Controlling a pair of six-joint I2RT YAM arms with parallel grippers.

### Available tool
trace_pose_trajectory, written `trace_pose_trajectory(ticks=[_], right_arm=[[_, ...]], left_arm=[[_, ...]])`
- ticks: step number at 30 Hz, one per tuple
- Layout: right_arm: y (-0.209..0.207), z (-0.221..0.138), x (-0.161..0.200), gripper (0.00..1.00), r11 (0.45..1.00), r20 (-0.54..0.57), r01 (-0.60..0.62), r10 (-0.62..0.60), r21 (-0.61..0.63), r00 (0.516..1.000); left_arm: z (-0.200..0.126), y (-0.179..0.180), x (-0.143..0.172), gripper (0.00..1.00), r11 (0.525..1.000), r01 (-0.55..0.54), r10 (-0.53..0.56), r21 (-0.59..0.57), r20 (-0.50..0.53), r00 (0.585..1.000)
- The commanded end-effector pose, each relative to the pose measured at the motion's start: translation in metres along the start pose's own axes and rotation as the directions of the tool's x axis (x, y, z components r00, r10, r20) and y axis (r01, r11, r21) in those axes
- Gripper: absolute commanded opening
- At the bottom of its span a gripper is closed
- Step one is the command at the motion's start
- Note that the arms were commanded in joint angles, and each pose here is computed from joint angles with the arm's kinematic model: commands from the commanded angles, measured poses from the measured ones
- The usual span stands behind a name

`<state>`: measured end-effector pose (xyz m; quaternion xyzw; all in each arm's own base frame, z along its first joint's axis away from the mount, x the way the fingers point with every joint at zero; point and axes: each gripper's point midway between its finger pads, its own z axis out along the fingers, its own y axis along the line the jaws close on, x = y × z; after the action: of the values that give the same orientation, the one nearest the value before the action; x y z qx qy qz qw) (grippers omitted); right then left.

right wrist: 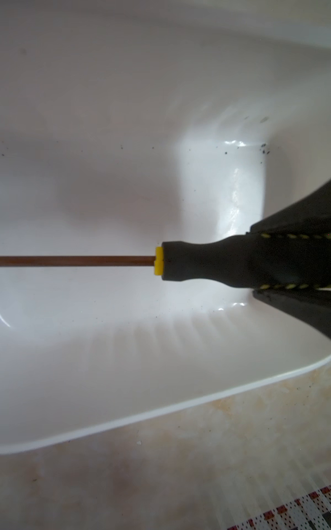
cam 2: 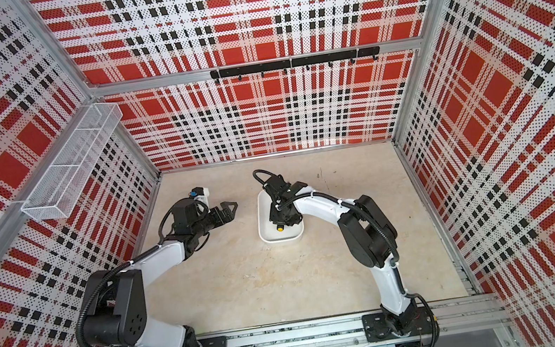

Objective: Put the screwdriver in the bin
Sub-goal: Place the screwdriver into the bin.

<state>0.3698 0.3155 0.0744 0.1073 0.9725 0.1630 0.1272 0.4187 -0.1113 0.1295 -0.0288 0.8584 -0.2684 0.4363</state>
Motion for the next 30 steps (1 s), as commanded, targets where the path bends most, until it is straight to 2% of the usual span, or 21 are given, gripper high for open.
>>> trace_pose_trajectory(ticks=[1, 6, 16, 19, 23, 30], right_arm=[[0.002, 0.005, -0.002, 0.0, 1.0, -0.001, 0.009, -0.009, 0.026, 1.0], [-0.001, 0.017, -0.002, 0.0, 0.997, -0.024, 0.043, -0.041, 0.067, 0.999], [-0.004, 0.032, 0.001, 0.0, 0.994, -0.039, 0.087, -0.084, 0.068, 0.996], [-0.007, 0.035, 0.001, 0.12, 0.992, -0.04, 0.094, -0.091, 0.079, 0.995], [-0.011, 0.037, 0.002, 0.21, 0.991, -0.041, 0.099, -0.095, 0.095, 0.995], [-0.012, 0.034, 0.0, 0.34, 0.989, -0.029, 0.115, -0.113, 0.096, 0.993]], left_arm=[[-0.005, -0.002, -0.004, 0.98, 1.0, -0.023, 0.023, 0.017, 0.025, 0.999], [-0.004, 0.001, -0.002, 0.98, 1.0, -0.017, 0.017, 0.02, 0.018, 1.0], [-0.014, 0.009, -0.008, 0.98, 0.999, -0.033, 0.033, -0.003, 0.034, 0.999], [-0.013, 0.009, -0.006, 0.98, 0.999, -0.032, 0.032, -0.002, 0.029, 0.999], [-0.012, 0.01, -0.004, 0.98, 1.0, -0.024, 0.024, -0.001, 0.019, 1.0], [-0.018, 0.006, -0.01, 0.98, 1.0, -0.025, 0.025, 0.002, 0.043, 0.999]])
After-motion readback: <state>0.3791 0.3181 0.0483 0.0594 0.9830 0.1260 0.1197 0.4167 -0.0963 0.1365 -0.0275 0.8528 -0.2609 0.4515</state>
